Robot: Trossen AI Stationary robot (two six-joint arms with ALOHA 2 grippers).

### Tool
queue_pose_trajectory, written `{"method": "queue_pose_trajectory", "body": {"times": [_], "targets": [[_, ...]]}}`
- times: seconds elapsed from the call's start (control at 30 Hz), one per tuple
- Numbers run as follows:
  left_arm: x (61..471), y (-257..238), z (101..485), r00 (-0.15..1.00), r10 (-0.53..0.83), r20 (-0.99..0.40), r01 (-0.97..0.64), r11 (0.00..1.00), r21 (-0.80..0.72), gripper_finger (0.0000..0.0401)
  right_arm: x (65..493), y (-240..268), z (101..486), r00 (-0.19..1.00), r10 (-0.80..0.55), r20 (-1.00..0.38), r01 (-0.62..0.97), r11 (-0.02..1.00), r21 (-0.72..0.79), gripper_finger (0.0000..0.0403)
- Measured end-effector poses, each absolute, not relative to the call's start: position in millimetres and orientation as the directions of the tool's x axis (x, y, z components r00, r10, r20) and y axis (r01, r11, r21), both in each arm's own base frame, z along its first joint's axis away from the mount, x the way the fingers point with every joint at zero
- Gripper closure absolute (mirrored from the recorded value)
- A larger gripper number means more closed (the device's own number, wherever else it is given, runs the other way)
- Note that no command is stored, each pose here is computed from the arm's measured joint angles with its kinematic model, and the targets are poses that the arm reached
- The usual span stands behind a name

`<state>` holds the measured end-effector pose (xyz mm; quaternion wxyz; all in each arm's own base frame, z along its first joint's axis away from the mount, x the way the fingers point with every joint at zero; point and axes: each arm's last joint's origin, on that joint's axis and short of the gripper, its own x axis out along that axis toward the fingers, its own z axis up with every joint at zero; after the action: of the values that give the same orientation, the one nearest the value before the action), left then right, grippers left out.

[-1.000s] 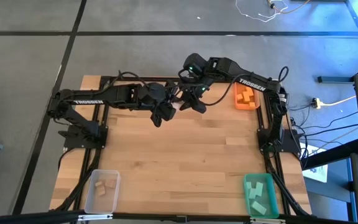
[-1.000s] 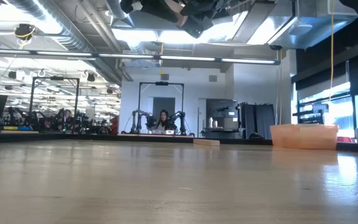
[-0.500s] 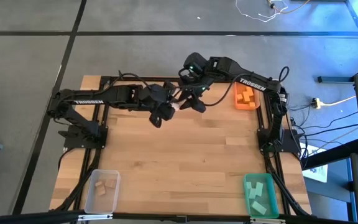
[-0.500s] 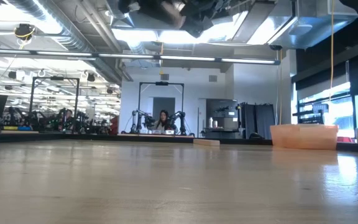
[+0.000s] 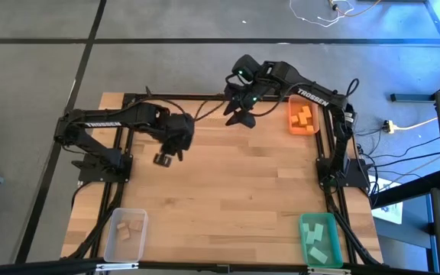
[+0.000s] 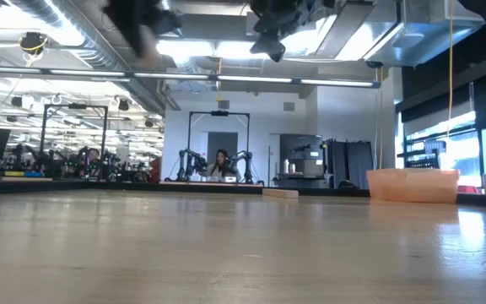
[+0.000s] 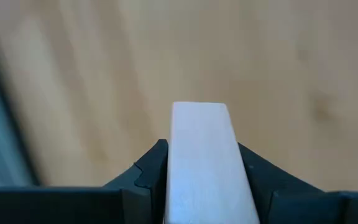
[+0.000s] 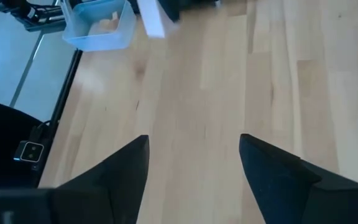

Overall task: Sort & place blocks by color
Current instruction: Put the brown block into the transparent bin

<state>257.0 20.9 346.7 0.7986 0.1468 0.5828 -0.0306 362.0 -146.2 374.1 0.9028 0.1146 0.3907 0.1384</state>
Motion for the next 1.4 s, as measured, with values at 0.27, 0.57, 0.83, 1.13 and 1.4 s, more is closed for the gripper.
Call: {"method": "queue_pose_trajectory", "body": {"times": [0.27, 0.57, 0.83, 1.13, 1.4], "targets": [[231.1, -6.0, 337.9, 0.04, -0.15, -0.988, -0.015, 0.988, -0.151, 0.0278, 357.9, -156.5, 374.2, 0.667, 0.321, -0.673, -0.177, 0.945, 0.275, 0.0155], [190.1, -71.1, 308.2, -0.151, -0.341, -0.928, -0.343, 0.899, -0.274, 0.0278, 357.8, -157.6, 373.1, 0.661, 0.279, -0.696, -0.178, 0.96, 0.216, 0.0154], [163.0, -140.8, 275.7, -0.217, -0.444, -0.87, -0.478, 0.825, -0.301, 0.0278, 357.7, -157.8, 372.8, 0.66, 0.277, -0.698, -0.188, 0.961, 0.203, 0.0154], [151.1, -182.6, 247.2, -0.027, -0.433, -0.901, -0.566, 0.75, -0.344, 0.0278, 358.0, -157.9, 372.9, 0.662, 0.275, -0.697, -0.194, 0.961, 0.196, 0.0154], [137.0, -196.9, 216.4, -0.028, -0.502, -0.865, -0.581, 0.712, -0.395, 0.0278, 359.0, -158.4, 372.6, 0.667, 0.273, -0.694, -0.181, 0.962, 0.204, 0.0154]]}}
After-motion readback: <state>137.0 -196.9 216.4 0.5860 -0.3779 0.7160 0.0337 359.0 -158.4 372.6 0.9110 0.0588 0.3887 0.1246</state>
